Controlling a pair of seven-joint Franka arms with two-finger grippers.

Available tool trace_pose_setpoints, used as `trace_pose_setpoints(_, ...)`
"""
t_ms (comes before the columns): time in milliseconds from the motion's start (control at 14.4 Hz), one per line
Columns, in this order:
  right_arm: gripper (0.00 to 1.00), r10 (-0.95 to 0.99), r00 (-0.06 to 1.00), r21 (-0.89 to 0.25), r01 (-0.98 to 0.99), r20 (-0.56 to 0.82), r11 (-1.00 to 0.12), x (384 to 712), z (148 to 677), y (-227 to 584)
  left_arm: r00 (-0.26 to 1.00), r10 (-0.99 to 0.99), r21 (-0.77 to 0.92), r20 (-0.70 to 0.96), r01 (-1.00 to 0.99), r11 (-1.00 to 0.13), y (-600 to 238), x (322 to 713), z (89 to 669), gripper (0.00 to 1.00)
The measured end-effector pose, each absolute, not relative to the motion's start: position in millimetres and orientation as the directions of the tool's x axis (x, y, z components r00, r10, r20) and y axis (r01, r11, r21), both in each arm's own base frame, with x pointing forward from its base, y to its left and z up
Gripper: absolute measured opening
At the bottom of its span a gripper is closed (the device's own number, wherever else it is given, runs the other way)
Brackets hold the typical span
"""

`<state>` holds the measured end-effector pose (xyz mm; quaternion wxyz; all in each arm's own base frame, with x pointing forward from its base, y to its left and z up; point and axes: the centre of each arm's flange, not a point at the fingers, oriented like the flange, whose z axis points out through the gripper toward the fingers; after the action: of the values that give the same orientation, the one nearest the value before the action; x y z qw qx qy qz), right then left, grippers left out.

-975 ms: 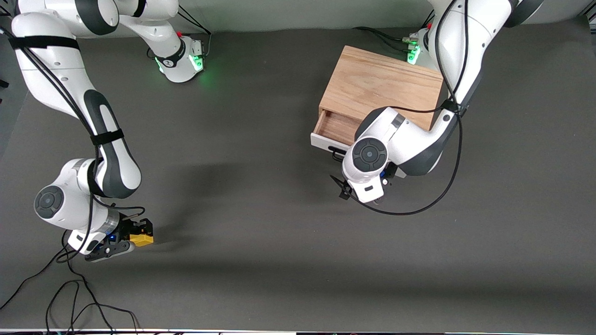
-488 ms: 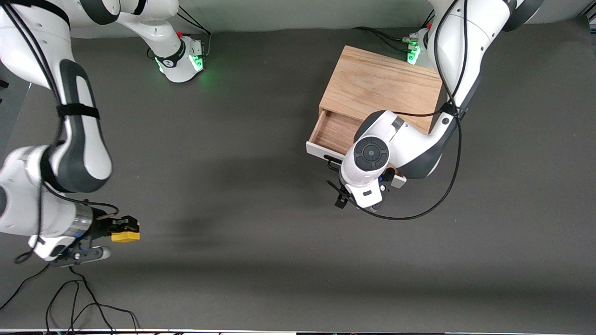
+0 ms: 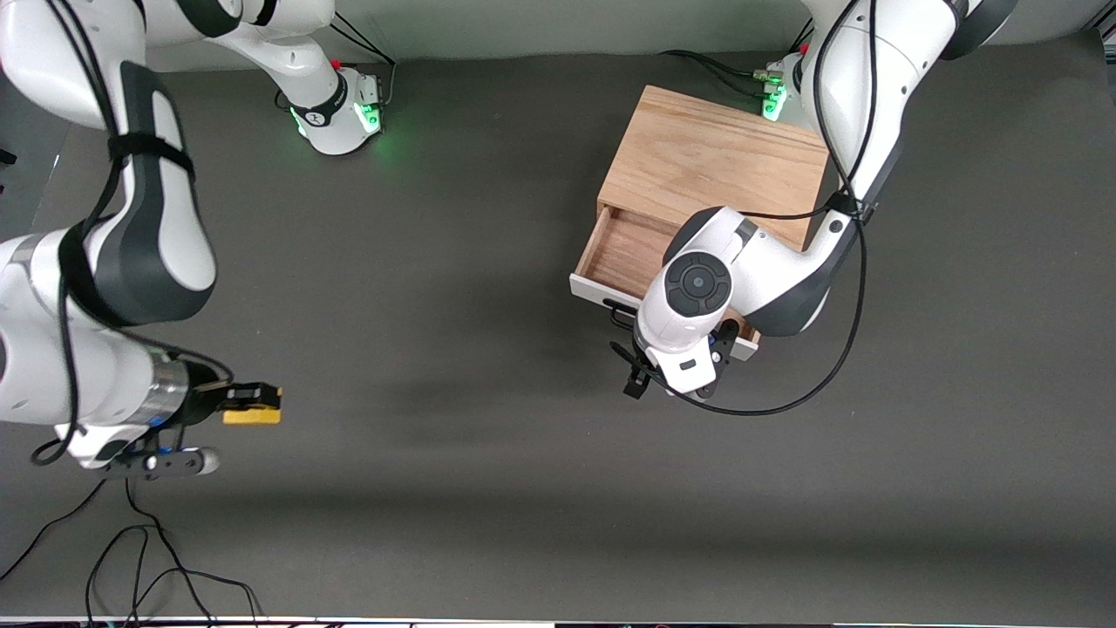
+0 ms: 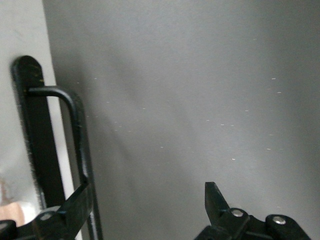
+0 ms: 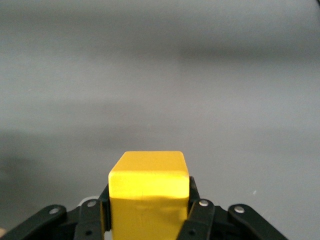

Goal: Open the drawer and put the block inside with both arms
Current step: 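Lift the yellow cube with the right gripper while the left gripper withdraws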

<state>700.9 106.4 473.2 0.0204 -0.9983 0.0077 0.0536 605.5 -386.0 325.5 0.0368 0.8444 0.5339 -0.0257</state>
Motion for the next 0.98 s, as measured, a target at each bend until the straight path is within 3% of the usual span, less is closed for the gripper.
trace_pose_setpoints(488, 0.55, -0.129, 0.985, -0.023, -0.132, -0.112, -0.991, 668, 526, 160, 0.378, 0.923, 0.182, -0.064, 0.914, -0.362, -337, 658, 415, 1.00)
trace_pose_setpoints(697, 0.55, -0.169, 0.980, -0.020, -0.172, -0.105, -0.985, 658, 534, 190, 0.445, 0.895, 0.136, -0.026, 0.889, -0.437, -263, 667, 468, 1.00)
trace_pose_setpoints(975, 0.55, -0.294, 0.951, -0.022, -0.297, -0.093, -0.955, 627, 553, 273, 0.603, 0.791, 0.049, -0.103, 0.798, -0.601, -156, 658, 522, 1.00)
